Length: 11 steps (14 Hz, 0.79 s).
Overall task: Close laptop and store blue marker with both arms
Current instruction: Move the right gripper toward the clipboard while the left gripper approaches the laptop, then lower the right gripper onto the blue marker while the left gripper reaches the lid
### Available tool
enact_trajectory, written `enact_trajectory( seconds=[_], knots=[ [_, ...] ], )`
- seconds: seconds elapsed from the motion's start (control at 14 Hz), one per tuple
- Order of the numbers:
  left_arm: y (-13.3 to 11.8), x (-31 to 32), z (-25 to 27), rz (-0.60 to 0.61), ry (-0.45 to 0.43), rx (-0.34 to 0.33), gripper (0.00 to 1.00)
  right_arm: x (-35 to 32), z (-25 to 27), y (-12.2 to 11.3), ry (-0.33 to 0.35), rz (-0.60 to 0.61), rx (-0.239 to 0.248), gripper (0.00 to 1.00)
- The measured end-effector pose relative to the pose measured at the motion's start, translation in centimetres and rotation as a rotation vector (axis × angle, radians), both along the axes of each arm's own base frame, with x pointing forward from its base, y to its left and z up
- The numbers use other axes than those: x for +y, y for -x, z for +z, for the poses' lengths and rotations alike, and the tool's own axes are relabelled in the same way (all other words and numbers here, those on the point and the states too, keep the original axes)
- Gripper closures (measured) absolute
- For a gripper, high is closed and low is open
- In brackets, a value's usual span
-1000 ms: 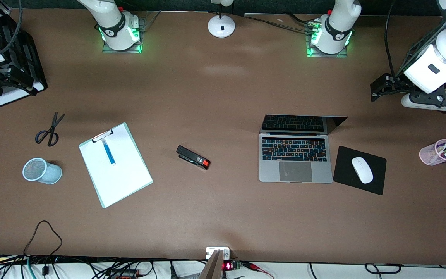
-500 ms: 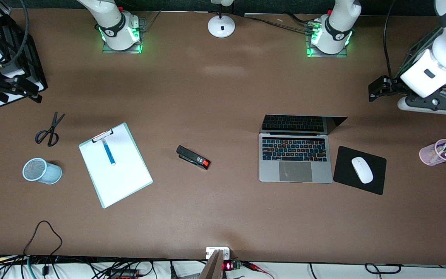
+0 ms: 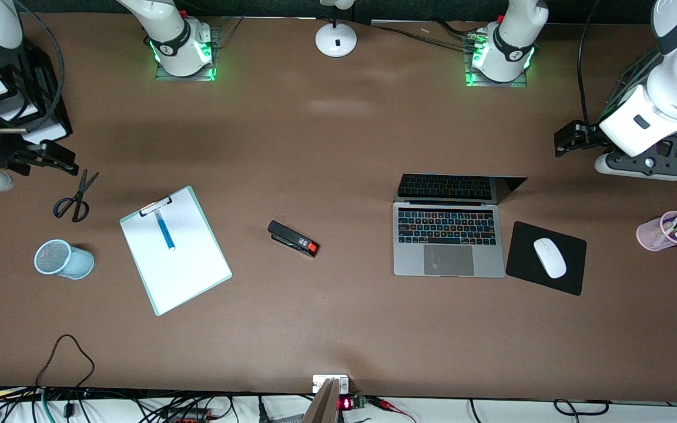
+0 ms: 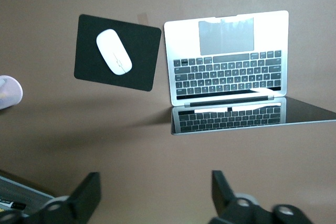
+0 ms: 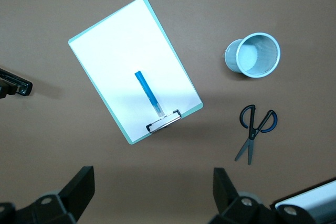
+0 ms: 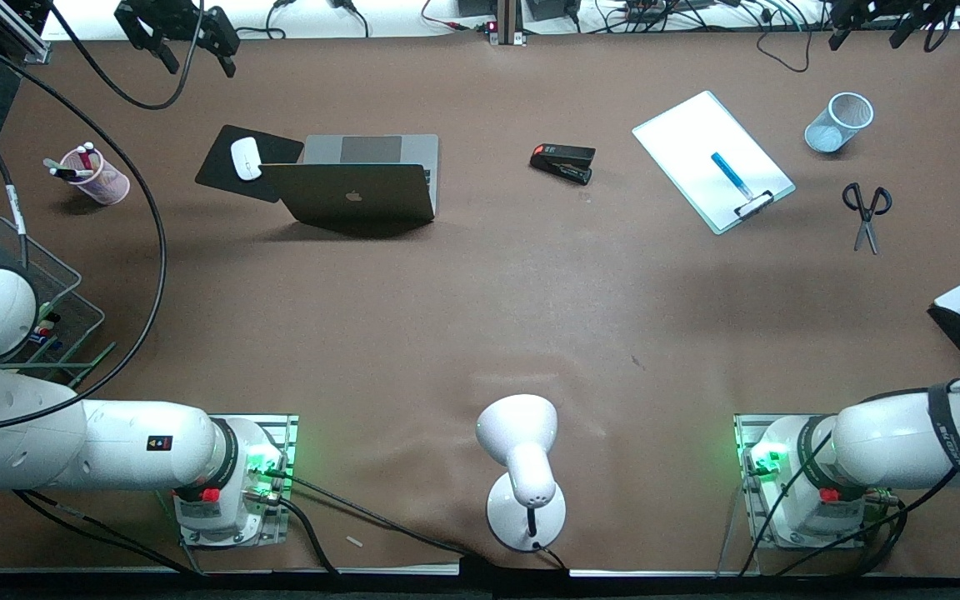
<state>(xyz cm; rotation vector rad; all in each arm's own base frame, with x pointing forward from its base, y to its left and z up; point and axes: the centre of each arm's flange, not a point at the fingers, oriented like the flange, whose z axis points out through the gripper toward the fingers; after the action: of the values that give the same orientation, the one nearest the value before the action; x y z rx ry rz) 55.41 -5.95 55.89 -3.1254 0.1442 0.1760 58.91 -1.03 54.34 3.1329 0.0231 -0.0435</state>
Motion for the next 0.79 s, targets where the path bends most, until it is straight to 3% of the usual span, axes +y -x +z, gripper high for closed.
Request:
enact_trajectory(
  seconds=[0.57,0.79],
  knots=[
    [0.2,-0.1,-0.6,-0.003,-0.003,0.044,0.96,0.1,-4.1,-1.9,0.004,0.030,0.032,0.00],
    [0.6,-0.6,-0.6,-0.013,-0.005,0.070,0.99,0.1,-6.0,-2.7,0.003,0.081,0.043,0.00]
  ],
)
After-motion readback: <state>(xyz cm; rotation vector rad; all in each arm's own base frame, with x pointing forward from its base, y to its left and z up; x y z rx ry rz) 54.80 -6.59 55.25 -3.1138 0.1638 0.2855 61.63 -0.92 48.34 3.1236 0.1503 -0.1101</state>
